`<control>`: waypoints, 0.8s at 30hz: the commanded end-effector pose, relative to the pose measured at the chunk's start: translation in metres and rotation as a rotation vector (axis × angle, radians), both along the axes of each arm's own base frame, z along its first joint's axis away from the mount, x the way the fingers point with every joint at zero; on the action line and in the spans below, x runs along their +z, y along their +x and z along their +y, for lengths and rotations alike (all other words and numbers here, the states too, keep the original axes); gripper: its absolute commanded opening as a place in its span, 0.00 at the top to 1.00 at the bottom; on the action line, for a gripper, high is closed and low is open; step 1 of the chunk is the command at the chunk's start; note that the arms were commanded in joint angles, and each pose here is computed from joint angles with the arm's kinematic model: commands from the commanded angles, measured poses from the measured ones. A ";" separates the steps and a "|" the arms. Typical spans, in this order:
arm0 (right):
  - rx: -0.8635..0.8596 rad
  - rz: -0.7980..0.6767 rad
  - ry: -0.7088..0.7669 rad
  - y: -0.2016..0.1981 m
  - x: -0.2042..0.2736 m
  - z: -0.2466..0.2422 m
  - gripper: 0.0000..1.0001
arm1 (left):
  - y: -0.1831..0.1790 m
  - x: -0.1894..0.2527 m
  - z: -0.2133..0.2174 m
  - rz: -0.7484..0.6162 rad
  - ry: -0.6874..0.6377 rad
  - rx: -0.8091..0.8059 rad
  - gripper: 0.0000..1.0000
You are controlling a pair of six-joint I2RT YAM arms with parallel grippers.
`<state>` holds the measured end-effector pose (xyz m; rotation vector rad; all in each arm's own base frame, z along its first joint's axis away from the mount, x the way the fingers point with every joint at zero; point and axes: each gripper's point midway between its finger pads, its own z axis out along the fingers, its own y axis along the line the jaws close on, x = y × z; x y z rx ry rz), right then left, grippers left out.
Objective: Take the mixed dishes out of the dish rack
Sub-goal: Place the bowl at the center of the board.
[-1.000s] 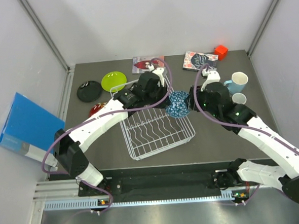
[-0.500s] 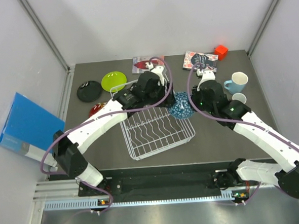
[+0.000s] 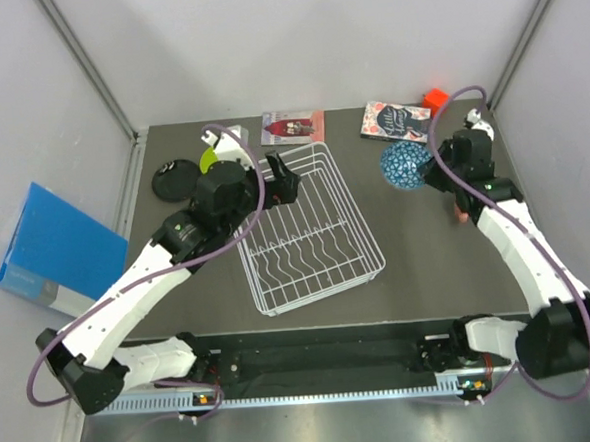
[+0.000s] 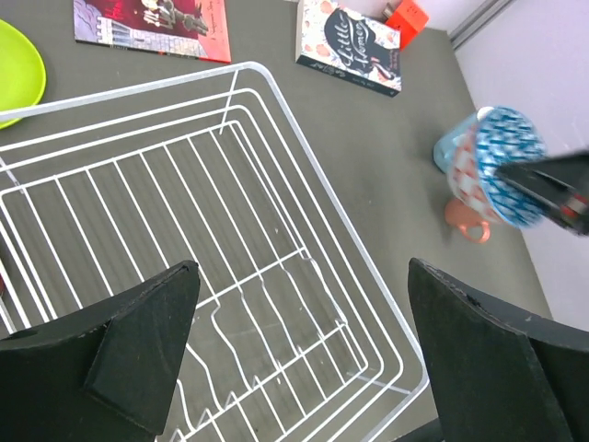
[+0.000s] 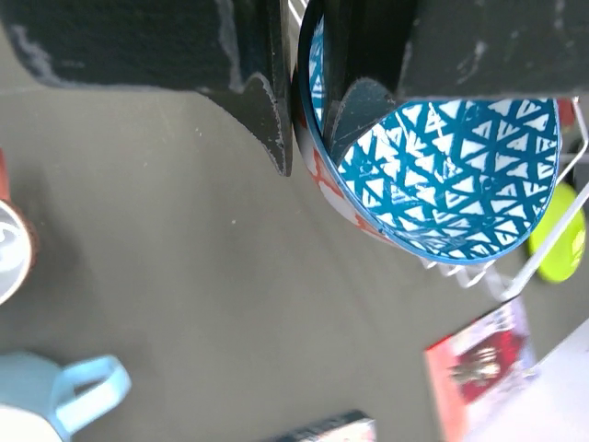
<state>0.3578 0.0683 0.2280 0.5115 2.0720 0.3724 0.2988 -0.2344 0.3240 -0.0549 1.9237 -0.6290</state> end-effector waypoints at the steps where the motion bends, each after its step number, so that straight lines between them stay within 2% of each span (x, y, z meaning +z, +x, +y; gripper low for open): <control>1: -0.030 -0.021 0.175 0.043 -0.003 0.010 1.00 | -0.006 -0.001 0.005 -0.023 -0.047 0.010 0.01; 8: -0.157 -0.001 0.104 0.097 -0.032 -0.011 1.00 | -0.022 -0.009 0.024 -0.059 -0.069 0.023 0.01; 15: -0.178 0.045 -0.003 0.142 -0.051 -0.020 1.00 | -0.030 -0.021 0.033 -0.065 -0.022 0.009 0.01; 24: -0.143 0.190 -0.089 0.157 -0.117 -0.017 1.00 | -0.030 -0.031 0.032 -0.051 0.009 0.000 0.01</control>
